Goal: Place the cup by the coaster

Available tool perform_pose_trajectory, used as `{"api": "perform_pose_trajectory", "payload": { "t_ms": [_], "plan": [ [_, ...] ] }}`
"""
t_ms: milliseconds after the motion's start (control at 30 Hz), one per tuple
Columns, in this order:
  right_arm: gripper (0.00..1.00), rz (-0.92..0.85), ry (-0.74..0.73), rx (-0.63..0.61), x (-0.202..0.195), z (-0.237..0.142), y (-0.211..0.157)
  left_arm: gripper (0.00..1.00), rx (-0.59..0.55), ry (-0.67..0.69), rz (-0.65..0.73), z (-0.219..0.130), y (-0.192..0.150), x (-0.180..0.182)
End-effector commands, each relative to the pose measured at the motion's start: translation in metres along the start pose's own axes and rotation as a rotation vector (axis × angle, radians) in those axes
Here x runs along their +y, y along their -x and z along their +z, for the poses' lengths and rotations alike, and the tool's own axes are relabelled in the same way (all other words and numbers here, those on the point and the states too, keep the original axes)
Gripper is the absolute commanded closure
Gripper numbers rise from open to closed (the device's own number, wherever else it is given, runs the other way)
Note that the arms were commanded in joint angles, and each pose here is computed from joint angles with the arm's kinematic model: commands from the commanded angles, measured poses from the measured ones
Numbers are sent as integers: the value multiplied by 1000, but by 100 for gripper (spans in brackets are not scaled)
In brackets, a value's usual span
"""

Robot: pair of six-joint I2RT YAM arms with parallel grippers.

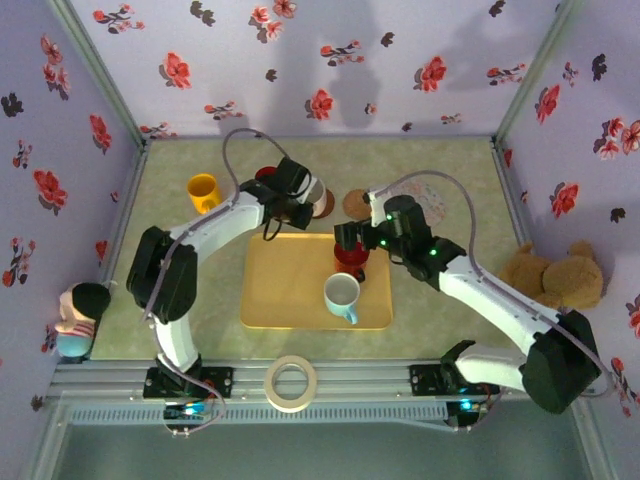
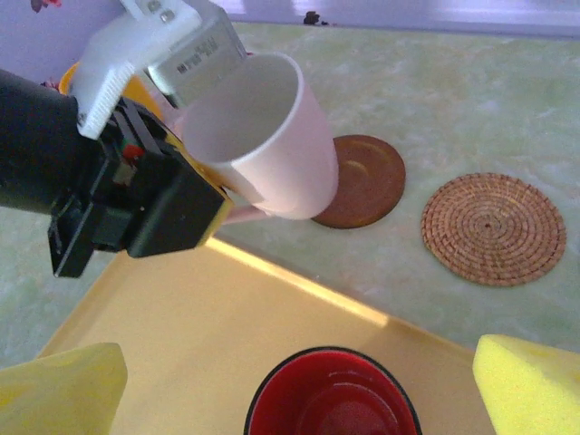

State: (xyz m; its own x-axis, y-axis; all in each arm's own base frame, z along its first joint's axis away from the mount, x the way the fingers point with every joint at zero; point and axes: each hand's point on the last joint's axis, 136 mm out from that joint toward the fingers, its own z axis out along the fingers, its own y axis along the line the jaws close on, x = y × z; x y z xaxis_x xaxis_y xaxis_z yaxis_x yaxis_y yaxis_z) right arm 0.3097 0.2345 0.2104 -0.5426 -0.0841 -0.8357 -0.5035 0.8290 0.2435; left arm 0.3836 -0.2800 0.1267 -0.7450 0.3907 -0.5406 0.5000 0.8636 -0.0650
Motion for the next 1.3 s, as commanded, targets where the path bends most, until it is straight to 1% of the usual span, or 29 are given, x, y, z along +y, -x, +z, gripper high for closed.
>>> {"api": "perform_pose_trajectory", "payload": {
  "t_ms": [0,300,667,1133,1267],
  "plan": [
    [1,22,-26,-63,-5,2,24,100,-108,-28,37,-6,41,-1],
    [1,38,-53,-49,-19,13,22,100,-72,-13,74,19,50,7],
    [1,75,-81,-18,-39,17,15,100,-23,-5,75,44,55,15],
    [1,80,-73,15,-45,27,8,100,6,15,62,55,53,25],
    [1,76,-73,21,-46,27,7,95,15,17,61,60,52,26]
  ]
}}
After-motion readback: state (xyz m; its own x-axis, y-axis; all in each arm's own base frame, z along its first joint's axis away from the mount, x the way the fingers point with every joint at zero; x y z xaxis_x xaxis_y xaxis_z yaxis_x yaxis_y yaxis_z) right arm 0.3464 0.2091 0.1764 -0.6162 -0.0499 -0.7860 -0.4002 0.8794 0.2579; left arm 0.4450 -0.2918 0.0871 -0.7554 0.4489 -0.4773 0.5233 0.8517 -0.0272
